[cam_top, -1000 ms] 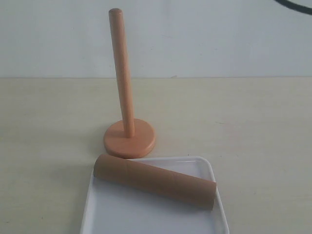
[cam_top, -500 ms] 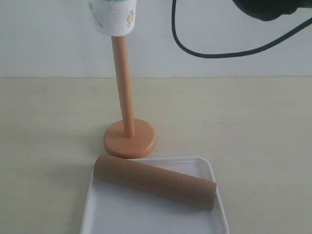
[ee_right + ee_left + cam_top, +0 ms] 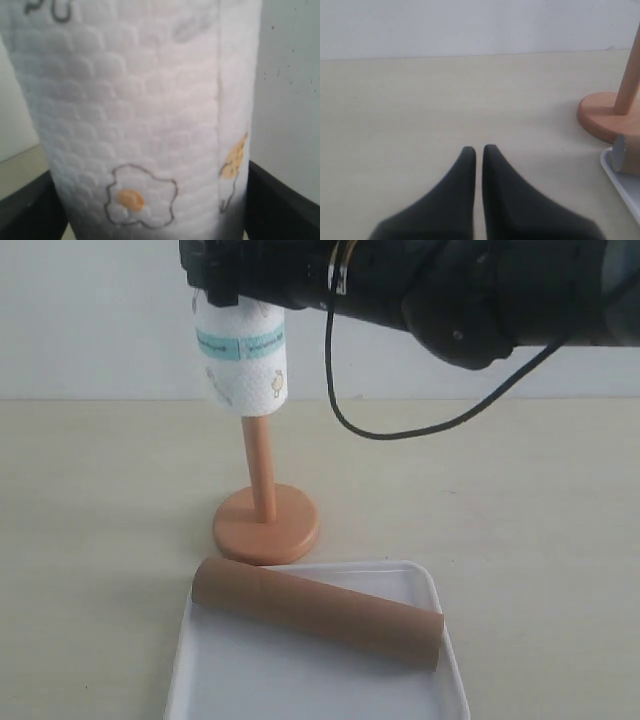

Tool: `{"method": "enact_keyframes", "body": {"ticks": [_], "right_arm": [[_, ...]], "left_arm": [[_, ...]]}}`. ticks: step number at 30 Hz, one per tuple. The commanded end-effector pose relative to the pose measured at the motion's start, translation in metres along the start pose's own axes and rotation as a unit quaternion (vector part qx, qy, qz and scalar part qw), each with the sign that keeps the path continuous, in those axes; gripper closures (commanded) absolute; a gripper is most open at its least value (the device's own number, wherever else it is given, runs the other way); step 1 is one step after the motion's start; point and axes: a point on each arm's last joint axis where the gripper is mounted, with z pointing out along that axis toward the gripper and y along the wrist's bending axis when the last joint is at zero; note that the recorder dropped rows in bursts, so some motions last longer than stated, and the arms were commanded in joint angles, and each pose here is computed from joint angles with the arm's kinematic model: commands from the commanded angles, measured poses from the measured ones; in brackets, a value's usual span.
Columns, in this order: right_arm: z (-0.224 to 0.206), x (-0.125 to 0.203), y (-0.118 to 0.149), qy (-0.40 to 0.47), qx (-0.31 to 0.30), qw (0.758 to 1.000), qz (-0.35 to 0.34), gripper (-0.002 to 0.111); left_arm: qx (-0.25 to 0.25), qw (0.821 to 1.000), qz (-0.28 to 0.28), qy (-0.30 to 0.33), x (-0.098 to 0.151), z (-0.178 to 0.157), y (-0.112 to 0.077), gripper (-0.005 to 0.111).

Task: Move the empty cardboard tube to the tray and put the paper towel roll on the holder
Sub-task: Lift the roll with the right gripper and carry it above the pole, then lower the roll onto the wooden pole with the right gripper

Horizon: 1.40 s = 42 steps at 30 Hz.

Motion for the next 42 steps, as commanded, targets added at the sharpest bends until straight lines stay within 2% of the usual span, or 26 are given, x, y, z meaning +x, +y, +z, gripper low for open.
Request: {"method": "enact_keyframes", "body": {"ticks": [1, 24, 27, 30, 31, 34, 42], "right_arm": [[0.002, 0.009, 0.004, -0.018, -0.025, 1.0, 0.001, 0.108], [0.021, 0.071, -0.006, 0.053, -0.02, 0.998, 0.014, 0.108], [0.022, 0.075, -0.007, 0.06, -0.017, 0.998, 0.013, 0.096], [0.022, 0.078, -0.008, 0.073, -0.009, 0.997, 0.008, 0.072], [0.022, 0.079, -0.009, 0.081, -0.004, 0.997, 0.002, 0.061], [0.021, 0.084, -0.012, 0.109, 0.012, 0.994, -0.01, 0.042], [0.02, 0.088, -0.015, 0.132, 0.026, 0.991, -0.013, 0.04]], "left_arm": [[-0.002, 1.0, 0.003, 0.0, 0.001, 0.0, 0.0, 0.103], [-0.002, 1.0, 0.003, 0.0, 0.001, 0.0, 0.0, 0.103], [-0.002, 1.0, 0.003, 0.0, 0.001, 0.0, 0.0, 0.103], [-0.002, 1.0, 0.003, 0.0, 0.001, 0.0, 0.0, 0.103], [-0.002, 1.0, 0.003, 0.0, 0.001, 0.0, 0.0, 0.103], [-0.002, 1.0, 0.003, 0.0, 0.001, 0.0, 0.0, 0.103], [-0.002, 1.0, 0.003, 0.0, 0.001, 0.0, 0.0, 0.103]]}}
